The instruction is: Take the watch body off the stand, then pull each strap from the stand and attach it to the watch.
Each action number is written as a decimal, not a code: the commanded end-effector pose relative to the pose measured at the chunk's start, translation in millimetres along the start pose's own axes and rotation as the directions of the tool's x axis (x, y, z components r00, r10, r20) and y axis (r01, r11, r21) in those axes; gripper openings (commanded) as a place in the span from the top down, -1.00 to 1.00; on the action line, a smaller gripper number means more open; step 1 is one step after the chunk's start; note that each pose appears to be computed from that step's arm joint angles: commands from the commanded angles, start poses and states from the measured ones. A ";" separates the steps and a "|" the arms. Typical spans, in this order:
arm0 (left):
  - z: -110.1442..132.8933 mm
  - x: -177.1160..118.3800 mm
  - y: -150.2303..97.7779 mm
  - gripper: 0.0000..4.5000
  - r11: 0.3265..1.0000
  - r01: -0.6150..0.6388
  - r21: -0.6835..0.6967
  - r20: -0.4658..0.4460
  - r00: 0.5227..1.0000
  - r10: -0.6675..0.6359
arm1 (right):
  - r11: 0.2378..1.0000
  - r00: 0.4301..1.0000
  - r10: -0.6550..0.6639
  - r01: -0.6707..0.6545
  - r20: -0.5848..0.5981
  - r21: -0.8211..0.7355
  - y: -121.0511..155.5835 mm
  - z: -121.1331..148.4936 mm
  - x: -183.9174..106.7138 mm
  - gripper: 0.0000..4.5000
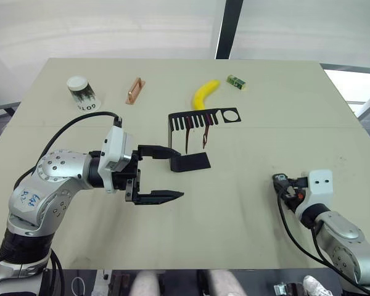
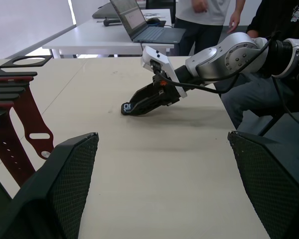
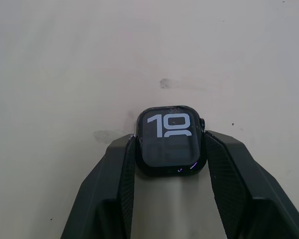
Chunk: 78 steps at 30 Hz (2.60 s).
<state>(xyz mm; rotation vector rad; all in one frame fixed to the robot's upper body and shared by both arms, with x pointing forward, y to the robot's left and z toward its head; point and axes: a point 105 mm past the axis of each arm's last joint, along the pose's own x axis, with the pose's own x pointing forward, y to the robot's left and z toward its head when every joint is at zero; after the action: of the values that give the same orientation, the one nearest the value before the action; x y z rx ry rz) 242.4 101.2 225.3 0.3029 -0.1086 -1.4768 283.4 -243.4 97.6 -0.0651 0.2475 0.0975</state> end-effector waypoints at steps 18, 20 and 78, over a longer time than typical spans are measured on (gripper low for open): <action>-51.3 -82.3 -1.1 -1.00 0.884 -0.425 -0.194 -0.153 0.904 0.400 | 0.881 0.919 0.377 -0.394 -0.115 -0.261 -51.6 36.6 -81.3 -0.99; -63.5 -107.8 -4.2 -1.00 0.830 -0.513 -0.219 -0.200 0.856 0.476 | 0.868 0.908 0.384 -0.417 -0.167 -0.270 -68.0 32.0 -87.7 -0.99; -76.5 16.9 66.6 -1.00 0.544 -0.826 -0.147 -0.128 0.561 0.818 | 0.557 0.558 0.823 -0.758 0.104 -0.339 92.4 97.7 -58.6 -0.99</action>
<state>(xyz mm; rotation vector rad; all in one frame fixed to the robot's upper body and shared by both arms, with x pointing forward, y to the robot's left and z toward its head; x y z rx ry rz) 327.5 101.3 154.6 0.0792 0.0062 -0.5113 242.1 -151.4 195.7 -0.1875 0.0227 1.0682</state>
